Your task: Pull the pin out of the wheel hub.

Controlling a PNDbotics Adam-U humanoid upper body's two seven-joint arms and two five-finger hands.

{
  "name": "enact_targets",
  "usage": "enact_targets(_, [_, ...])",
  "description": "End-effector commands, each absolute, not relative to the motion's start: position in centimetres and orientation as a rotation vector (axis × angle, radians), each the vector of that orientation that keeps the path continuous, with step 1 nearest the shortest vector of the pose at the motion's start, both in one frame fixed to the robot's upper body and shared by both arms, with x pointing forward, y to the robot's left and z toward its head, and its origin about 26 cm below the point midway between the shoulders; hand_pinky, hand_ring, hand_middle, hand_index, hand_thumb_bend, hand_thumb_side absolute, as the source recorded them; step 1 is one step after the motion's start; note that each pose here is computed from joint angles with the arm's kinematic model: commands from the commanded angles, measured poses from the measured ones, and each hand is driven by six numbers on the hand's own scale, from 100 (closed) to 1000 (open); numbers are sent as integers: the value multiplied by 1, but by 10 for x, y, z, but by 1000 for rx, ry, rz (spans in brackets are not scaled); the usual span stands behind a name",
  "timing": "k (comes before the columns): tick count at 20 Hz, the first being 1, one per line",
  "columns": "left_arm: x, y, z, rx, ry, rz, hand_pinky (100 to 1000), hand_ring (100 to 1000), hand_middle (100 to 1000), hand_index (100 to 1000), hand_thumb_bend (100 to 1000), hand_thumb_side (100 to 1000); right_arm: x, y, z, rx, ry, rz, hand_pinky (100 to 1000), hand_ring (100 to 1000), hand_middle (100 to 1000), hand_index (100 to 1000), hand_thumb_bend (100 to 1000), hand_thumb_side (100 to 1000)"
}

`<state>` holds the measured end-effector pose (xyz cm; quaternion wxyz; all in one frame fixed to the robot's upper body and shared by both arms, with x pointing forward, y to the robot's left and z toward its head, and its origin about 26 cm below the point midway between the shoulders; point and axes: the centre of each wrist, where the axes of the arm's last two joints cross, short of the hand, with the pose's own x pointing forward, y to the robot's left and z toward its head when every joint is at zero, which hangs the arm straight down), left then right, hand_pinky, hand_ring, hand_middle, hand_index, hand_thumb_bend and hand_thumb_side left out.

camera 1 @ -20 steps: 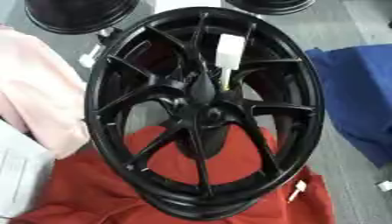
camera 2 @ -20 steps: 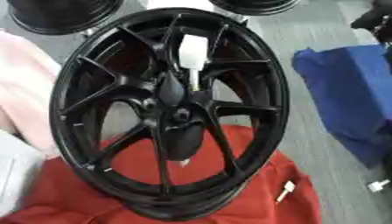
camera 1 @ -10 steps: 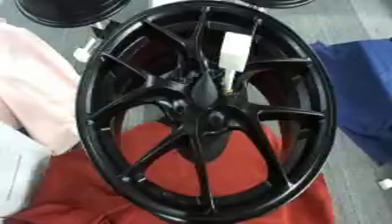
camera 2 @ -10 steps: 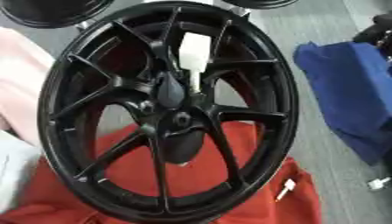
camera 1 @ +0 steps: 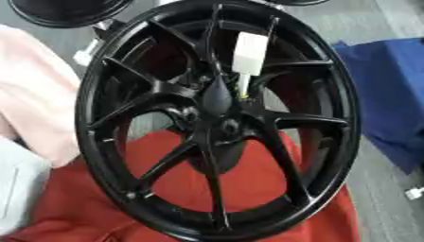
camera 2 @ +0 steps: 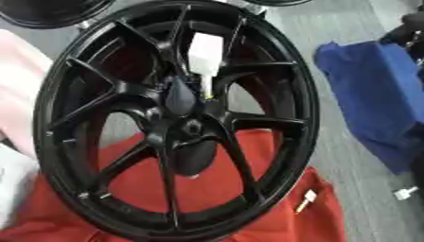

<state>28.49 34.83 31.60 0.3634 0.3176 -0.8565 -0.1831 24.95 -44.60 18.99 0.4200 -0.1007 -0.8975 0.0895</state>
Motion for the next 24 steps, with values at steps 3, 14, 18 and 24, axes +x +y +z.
enact_targets(3, [279,349,316,820,-2248,-398,677,596,575,782,308,496,248,-445,233,-311,-2342,392,873,691,612,734,100,396])
enact_targets(14, [282,345,248,658,-2241,-36,660,583,563,782,287,575,264,-436,348,-667,-2300,1242,861,772,710,783,100,167])
enact_targets(18, [279,344,224,611,-2210,157,656,578,555,778,284,579,277,-432,378,-732,-2178,1524,860,788,729,790,100,221])
enact_targets(24, [277,337,197,595,-2169,357,655,576,554,777,291,601,297,-420,405,-747,-1966,1885,864,814,758,796,100,287])
